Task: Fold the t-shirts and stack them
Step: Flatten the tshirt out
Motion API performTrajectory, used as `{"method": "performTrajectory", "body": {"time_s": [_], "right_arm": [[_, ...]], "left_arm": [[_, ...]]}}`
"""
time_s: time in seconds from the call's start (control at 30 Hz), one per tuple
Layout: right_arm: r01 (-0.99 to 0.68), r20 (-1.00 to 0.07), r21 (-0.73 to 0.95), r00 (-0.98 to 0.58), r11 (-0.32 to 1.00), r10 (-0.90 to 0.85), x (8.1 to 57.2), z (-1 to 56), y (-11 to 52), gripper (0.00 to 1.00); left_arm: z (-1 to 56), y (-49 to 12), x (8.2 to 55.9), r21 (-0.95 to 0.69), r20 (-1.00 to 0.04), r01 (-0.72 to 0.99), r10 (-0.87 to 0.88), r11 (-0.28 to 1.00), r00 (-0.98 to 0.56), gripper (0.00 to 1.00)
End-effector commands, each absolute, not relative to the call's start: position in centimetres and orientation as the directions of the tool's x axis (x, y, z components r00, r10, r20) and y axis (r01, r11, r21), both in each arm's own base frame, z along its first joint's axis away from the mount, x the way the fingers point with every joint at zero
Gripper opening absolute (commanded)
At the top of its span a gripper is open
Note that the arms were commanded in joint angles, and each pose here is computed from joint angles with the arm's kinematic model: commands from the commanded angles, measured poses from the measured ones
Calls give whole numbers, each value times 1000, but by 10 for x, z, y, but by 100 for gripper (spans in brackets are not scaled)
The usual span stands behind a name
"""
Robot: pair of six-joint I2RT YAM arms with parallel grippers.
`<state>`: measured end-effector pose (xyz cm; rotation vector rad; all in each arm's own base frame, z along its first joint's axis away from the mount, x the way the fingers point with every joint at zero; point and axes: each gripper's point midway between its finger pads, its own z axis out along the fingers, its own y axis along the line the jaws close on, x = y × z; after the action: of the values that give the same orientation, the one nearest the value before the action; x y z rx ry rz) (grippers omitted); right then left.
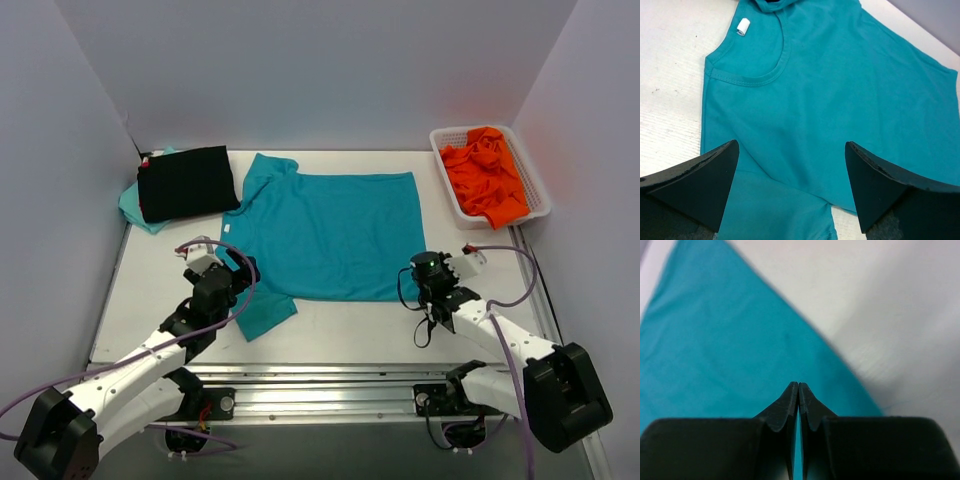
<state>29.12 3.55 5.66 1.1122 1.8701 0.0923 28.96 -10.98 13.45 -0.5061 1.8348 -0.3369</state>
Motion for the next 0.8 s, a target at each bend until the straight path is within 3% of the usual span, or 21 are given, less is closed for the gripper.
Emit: {"method": "performTrajectory", "body": {"time_s": [0.0, 0.17, 0.2, 0.33, 0.53, 0.77], "right_arm": [[450, -675, 587, -186, 673, 714, 313, 97, 85, 0], [214, -660, 628, -362, 748, 658, 349, 112, 178, 0], [201, -633, 612, -455, 765, 626, 350, 84, 197, 0], [204, -571, 616, -549, 761, 610, 361, 38, 227, 0], [353, -545, 517, -566, 780, 618, 345, -16, 194, 0], [469, -568, 437, -518, 767, 640, 328, -21, 147, 0]], "left_arm": [[149, -110, 297, -511, -823, -153, -533, 846, -198, 96], [145, -112, 300, -502, -827, -153, -525, 851, -204, 96], [144, -112, 300, -503, -826, -153, -525, 851, -204, 96], [143, -113, 300, -491, -831, -153, -513, 858, -216, 96], [146, -102, 294, -492, -835, -165, -517, 855, -188, 96], [147, -101, 293, -502, -833, -156, -524, 851, -177, 96]]}}
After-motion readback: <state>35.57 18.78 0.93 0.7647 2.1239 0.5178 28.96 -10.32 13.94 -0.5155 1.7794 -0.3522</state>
